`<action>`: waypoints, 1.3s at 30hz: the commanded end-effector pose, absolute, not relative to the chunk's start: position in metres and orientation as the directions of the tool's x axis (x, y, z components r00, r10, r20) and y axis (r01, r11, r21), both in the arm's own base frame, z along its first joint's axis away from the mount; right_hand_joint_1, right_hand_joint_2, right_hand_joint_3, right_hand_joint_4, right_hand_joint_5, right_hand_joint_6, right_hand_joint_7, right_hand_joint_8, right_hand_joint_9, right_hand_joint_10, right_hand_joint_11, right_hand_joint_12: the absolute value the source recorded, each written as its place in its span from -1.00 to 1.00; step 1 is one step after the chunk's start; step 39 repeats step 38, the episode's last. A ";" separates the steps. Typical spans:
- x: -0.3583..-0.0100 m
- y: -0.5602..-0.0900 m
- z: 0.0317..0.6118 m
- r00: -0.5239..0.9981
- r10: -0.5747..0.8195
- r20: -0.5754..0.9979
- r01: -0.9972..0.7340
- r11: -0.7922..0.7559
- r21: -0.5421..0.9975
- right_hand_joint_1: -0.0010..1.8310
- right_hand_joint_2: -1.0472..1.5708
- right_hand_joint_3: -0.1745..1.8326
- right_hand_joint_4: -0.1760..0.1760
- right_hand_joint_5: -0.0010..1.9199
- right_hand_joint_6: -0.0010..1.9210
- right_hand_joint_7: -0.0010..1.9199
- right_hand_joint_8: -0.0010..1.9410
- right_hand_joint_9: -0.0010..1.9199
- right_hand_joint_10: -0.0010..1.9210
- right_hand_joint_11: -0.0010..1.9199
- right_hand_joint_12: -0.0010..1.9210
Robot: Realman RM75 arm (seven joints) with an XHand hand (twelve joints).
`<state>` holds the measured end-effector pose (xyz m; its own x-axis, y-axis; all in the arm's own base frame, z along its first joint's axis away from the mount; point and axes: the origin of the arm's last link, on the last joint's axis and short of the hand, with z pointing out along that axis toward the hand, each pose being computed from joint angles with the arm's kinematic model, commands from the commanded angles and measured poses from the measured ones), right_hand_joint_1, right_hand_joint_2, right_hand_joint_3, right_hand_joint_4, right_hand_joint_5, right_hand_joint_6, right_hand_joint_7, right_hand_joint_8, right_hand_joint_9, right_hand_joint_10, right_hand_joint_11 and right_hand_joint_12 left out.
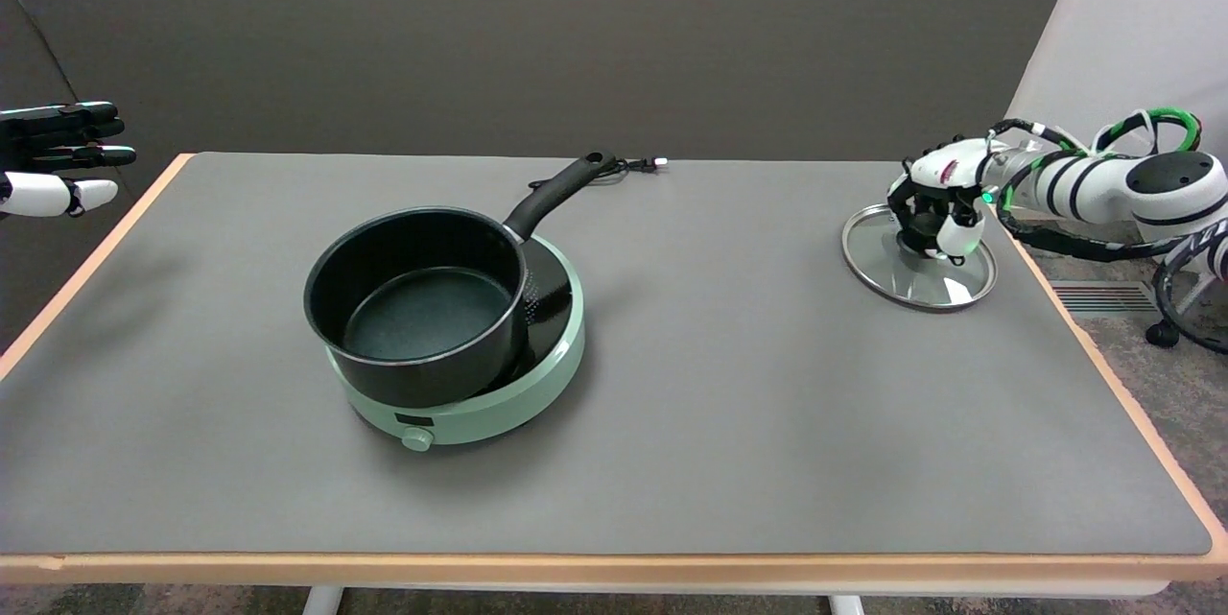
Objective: Place the pot lid onto the table.
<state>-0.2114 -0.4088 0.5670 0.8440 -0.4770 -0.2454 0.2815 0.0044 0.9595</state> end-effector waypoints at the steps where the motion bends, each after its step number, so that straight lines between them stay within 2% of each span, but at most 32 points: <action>1: -0.181 -0.427 0.555 0.877 -0.400 -0.264 0.281 -0.018 0.960 0.05 0.16 0.24 0.67 -0.58 -0.82 -0.52 -0.83 -0.51 -0.67 -0.68 -0.33; 3: -0.175 -0.428 0.552 0.882 -0.387 -0.270 0.279 -0.033 0.960 0.05 0.10 0.27 0.62 -0.63 -0.83 -0.59 -0.83 -0.57 -0.76 -0.69 -0.39; 4: -0.173 -0.428 0.551 0.885 -0.378 -0.272 0.277 -0.042 0.960 -0.03 0.05 0.21 0.57 -0.70 -0.83 -0.75 -0.84 -0.77 -0.79 -0.78 -0.42; 8: -0.163 -0.430 0.542 0.892 -0.352 -0.284 0.276 -0.075 0.958 -0.21 0.03 0.05 0.50 -0.81 -0.85 -0.88 -0.85 -0.91 -0.79 -0.84 -0.40; 14: -0.131 -0.425 0.536 0.944 -0.236 -0.228 0.218 -0.069 0.973 -0.36 0.02 -0.04 0.44 -0.86 -0.85 -0.92 -0.87 -0.95 -0.80 -0.87 -0.37; 17: -0.096 -0.416 0.529 0.990 -0.086 -0.108 0.102 -0.071 0.992 -0.41 0.04 -0.07 0.42 -0.86 -0.85 -0.92 -0.84 -0.94 -0.78 -0.84 -0.39; 20: -0.068 -0.401 0.519 0.998 0.049 0.043 -0.037 -0.113 0.993 -0.42 0.03 -0.03 0.42 -0.86 -0.86 -0.88 -0.86 -0.90 -0.76 -0.83 -0.35; 23: -0.054 -0.386 0.501 0.984 0.113 0.140 -0.114 -0.216 0.970 -0.40 0.05 -0.01 0.42 -0.85 -0.86 -0.86 -0.86 -0.90 -0.75 -0.83 -0.35; 25: -0.049 -0.378 0.490 0.977 0.138 0.162 -0.122 -0.259 0.958 -0.40 0.06 0.02 0.41 -0.89 -0.80 -0.90 -0.81 -0.94 -0.72 -0.85 -0.34; 27: -0.038 -0.369 0.481 0.967 0.187 0.175 -0.117 -0.285 0.951 -0.35 0.07 -0.06 0.39 -0.88 -0.85 -0.90 -0.85 -0.93 -0.78 -0.84 -0.43; 33: -0.027 -0.340 0.464 0.931 0.286 0.225 -0.127 -0.324 0.937 -0.24 0.05 0.00 0.24 -0.92 -0.84 -0.96 -0.87 -0.99 -0.81 -0.91 -0.40; 34: -0.026 -0.337 0.460 0.926 0.296 0.233 -0.129 -0.333 0.934 -0.11 -0.11 -0.05 0.11 -0.95 -0.84 -0.97 -0.93 -0.98 -0.86 -0.93 -0.49; 35: -0.024 -0.334 0.458 0.921 0.309 0.239 -0.129 -0.336 0.933 0.23 -0.87 -0.34 -0.18 -0.98 -0.98 -0.98 -0.98 -0.98 -0.98 -0.98 -0.98; 37: -0.024 -0.327 0.452 0.901 0.339 0.272 -0.148 -0.347 0.926 0.24 -0.84 -0.32 -0.33 -1.00 -1.00 -1.00 -1.00 -1.00 -1.00 -1.00 -1.00; 39: -0.024 -0.325 0.450 0.893 0.349 0.282 -0.154 -0.352 0.923 0.24 -0.83 -0.32 -0.35 -1.00 -1.00 -1.00 -1.00 -1.00 -1.00 -1.00 -1.00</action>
